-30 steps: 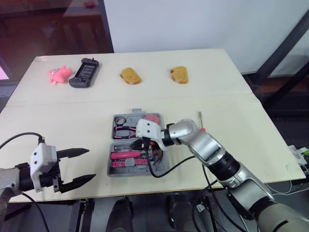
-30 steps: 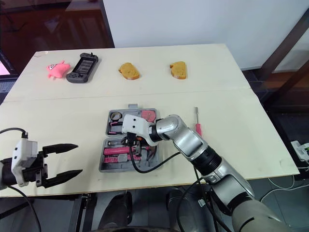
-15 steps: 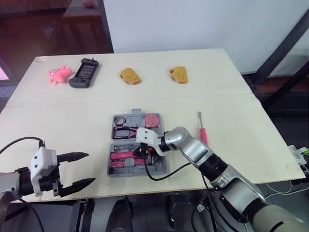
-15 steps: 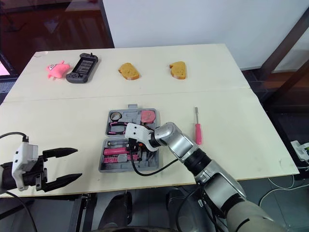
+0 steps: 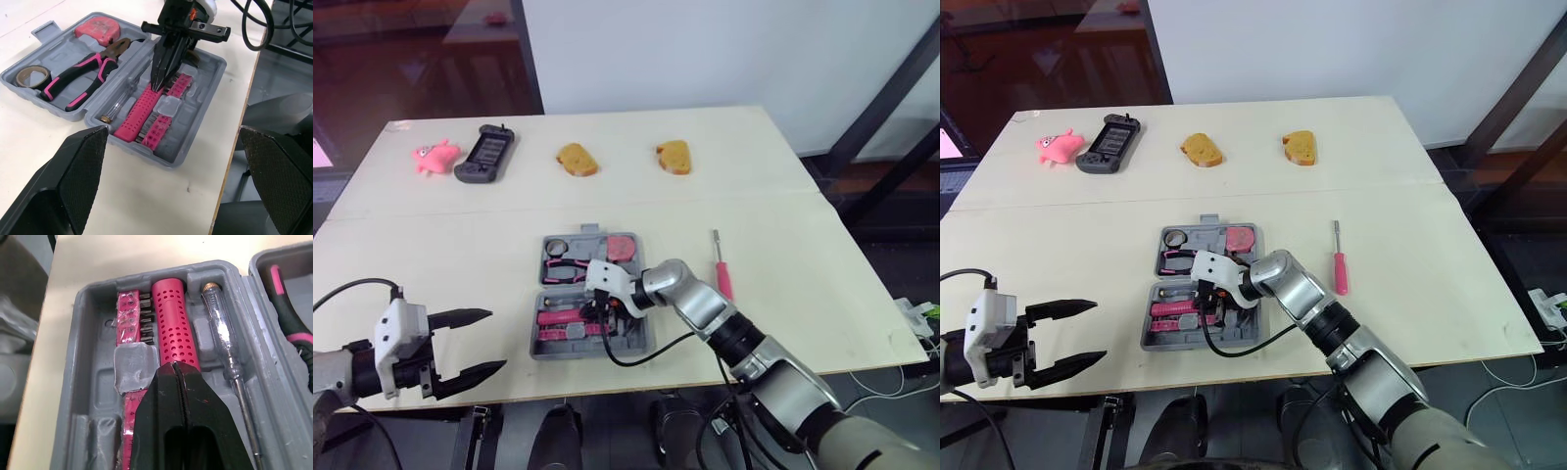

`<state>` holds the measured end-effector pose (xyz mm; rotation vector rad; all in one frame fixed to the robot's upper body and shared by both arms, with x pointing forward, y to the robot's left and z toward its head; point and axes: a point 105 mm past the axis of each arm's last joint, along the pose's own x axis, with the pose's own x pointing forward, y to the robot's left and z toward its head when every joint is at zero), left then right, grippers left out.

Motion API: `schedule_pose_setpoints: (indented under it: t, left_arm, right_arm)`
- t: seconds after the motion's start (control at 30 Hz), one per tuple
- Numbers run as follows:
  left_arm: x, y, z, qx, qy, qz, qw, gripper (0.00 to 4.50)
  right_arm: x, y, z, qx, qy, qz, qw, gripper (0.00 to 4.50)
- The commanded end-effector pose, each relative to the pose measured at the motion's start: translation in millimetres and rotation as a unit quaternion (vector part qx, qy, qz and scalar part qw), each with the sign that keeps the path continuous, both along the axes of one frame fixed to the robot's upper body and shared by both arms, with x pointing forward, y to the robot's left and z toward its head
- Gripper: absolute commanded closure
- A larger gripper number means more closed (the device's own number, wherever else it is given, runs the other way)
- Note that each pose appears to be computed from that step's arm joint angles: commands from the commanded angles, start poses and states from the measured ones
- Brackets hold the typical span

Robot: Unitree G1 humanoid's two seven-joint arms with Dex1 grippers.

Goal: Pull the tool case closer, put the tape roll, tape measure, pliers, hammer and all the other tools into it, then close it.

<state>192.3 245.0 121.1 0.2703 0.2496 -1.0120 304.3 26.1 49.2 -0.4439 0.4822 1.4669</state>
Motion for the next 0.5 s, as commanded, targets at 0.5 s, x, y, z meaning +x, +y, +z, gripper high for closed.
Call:
schedule_pose_setpoints:
  t: [0.5]
  left_arm:
    - [0,1,0,0.003,-0.006,0.004,1.0,0.0]
  right_arm:
    - [-6,-6,-6,0.028,0.051,0.013,0.998,4.46]
